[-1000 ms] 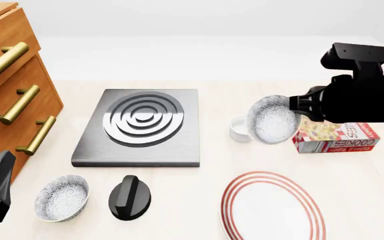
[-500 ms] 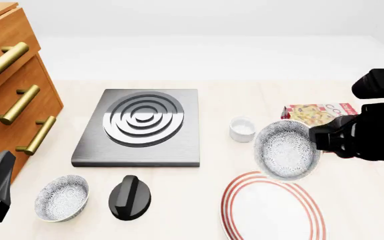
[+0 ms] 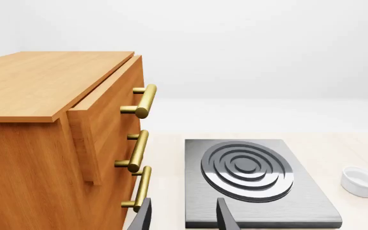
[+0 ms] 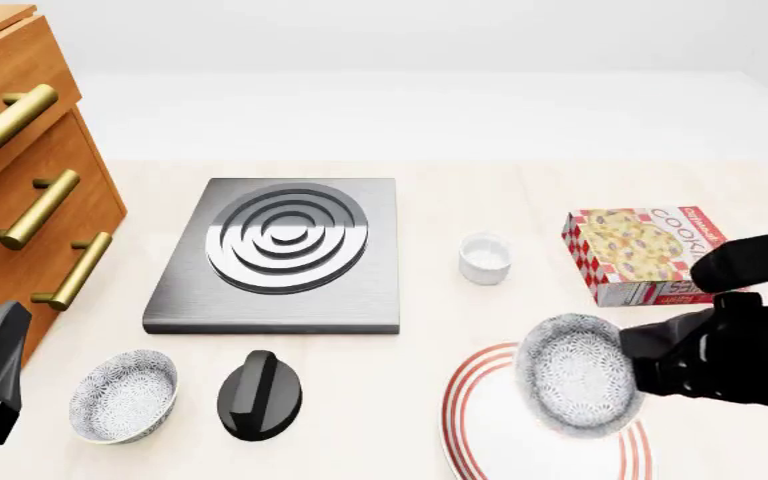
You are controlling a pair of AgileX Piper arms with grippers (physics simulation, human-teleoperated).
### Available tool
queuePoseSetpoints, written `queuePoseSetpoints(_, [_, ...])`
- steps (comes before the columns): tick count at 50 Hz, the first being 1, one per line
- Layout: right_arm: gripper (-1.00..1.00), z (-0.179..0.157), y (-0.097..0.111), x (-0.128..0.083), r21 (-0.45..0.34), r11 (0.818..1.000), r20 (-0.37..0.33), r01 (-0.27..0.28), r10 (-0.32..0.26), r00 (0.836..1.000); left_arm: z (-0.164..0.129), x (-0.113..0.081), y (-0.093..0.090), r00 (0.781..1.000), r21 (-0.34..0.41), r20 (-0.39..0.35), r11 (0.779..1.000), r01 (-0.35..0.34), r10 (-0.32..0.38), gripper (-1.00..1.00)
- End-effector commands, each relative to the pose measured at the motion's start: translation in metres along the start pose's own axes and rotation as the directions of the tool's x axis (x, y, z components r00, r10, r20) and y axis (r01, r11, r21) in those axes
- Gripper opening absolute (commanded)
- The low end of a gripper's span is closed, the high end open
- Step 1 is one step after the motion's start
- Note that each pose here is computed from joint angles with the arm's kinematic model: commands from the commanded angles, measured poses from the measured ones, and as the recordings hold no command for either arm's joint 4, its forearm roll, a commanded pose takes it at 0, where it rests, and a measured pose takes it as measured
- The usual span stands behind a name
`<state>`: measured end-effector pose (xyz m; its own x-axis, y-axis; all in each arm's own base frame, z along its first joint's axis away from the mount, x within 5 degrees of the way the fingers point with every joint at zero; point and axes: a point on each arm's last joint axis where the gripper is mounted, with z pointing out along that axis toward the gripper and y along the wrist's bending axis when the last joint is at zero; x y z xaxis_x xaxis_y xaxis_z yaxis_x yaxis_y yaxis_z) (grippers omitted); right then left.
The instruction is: Pick the akita bowl between the plate and the ramekin and place it on the plate.
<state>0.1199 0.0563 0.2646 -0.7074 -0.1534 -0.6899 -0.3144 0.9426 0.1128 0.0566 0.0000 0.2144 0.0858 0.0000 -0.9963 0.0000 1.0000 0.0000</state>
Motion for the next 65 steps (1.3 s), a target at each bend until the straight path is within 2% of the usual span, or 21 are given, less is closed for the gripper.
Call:
queuePoseSetpoints(1, [-1.00, 0.017, 0.000, 0.019, -0.012, 1.000, -0.030, 0.004, -0.005, 1.000, 0.000, 0.000, 0.000, 1.000, 0.000, 0.000, 1.000, 0.000, 0.000, 1.00])
queuePoseSetpoints(16, [-1.00, 0.055, 0.004, 0.041, -0.027, 0.999, -0.103, -0.027, 0.025, 0.994, 0.000, 0.000, 0.000, 1.000, 0.000, 0.000, 1.000, 0.000, 0.000, 1.00])
queuePoseSetpoints(21, [-1.00, 0.060, 0.002, 0.044, -0.022, 1.000, -0.108, -0.021, 0.019, 0.994, 0.000, 0.000, 0.000, 1.000, 0.000, 0.000, 1.000, 0.000, 0.000, 1.00])
queuePoseSetpoints(40, [-1.00, 0.051, -0.008, 0.037, 0.021, 1.000, -0.063, -0.006, 0.008, 0.998, 0.000, 0.000, 0.000, 1.000, 0.000, 0.000, 1.000, 0.000, 0.000, 1.00])
queuePoseSetpoints(41, [1.00, 0.048, -0.011, 0.036, 0.035, 0.999, -0.054, -0.009, 0.011, 0.998, 0.000, 0.000, 0.000, 1.000, 0.000, 0.000, 1.000, 0.000, 0.000, 1.00])
queuePoseSetpoints(53, [1.00, 0.039, -0.012, 0.020, 0.044, 0.999, -0.019, 0.003, -0.002, 1.000, 0.000, 0.000, 0.000, 1.000, 0.000, 0.000, 1.000, 0.000, 0.000, 1.00])
queuePoseSetpoints(57, [1.00, 0.022, -0.013, 0.011, 0.054, 0.999, 0.020, 0.009, -0.010, 1.000, 0.000, 0.000, 0.000, 1.000, 0.000, 0.000, 1.000, 0.000, 0.000, 1.00])
queuePoseSetpoints(62, [1.00, -0.011, -0.014, -0.004, 0.076, 0.997, 0.094, 0.016, -0.023, 0.995, 0.000, 0.000, 0.000, 1.000, 0.000, 0.000, 1.000, 0.000, 0.000, 1.00])
queuePoseSetpoints(65, [1.00, -0.038, -0.014, -0.015, 0.092, 0.996, 0.140, 0.000, -0.013, 0.990, 0.000, 0.000, 0.000, 1.000, 0.000, 0.000, 1.000, 0.000, 0.000, 1.00])
